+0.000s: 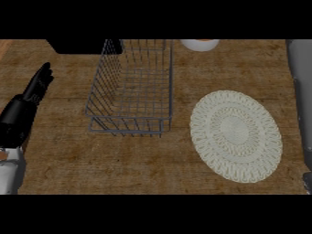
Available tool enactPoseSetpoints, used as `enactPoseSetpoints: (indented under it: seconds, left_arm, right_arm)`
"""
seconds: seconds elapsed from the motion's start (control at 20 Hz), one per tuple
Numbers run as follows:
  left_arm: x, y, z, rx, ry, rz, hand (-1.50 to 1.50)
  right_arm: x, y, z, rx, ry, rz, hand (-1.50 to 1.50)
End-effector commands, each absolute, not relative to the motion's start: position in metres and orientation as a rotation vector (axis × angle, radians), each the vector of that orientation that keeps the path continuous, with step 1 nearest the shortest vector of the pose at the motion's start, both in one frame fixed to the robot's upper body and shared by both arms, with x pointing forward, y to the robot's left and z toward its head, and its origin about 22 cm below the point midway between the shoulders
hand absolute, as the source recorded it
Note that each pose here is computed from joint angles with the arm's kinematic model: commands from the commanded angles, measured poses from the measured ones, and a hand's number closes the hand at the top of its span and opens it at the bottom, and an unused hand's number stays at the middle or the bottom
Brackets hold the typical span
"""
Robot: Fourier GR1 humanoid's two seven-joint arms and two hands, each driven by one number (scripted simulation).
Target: Pick the tomato from the placemat and place it in the basket
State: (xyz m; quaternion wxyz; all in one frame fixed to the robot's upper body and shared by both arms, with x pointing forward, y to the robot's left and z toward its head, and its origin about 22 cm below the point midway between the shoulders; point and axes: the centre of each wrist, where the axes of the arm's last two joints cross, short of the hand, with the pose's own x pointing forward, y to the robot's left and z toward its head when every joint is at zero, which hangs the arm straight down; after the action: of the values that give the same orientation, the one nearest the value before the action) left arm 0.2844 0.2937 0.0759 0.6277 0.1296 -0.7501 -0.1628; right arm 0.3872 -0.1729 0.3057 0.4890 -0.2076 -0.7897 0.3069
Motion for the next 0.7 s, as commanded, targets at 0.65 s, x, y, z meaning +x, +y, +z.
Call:
enactPoseSetpoints:
  seconds: [0.65]
  left_arm:
    - [0.281,0.302,0.070,0.274,-1.727,-0.381,0.00]
  right_arm:
    - [0.397,-0.039,0.330,-0.417,-1.655,0.966,1.50]
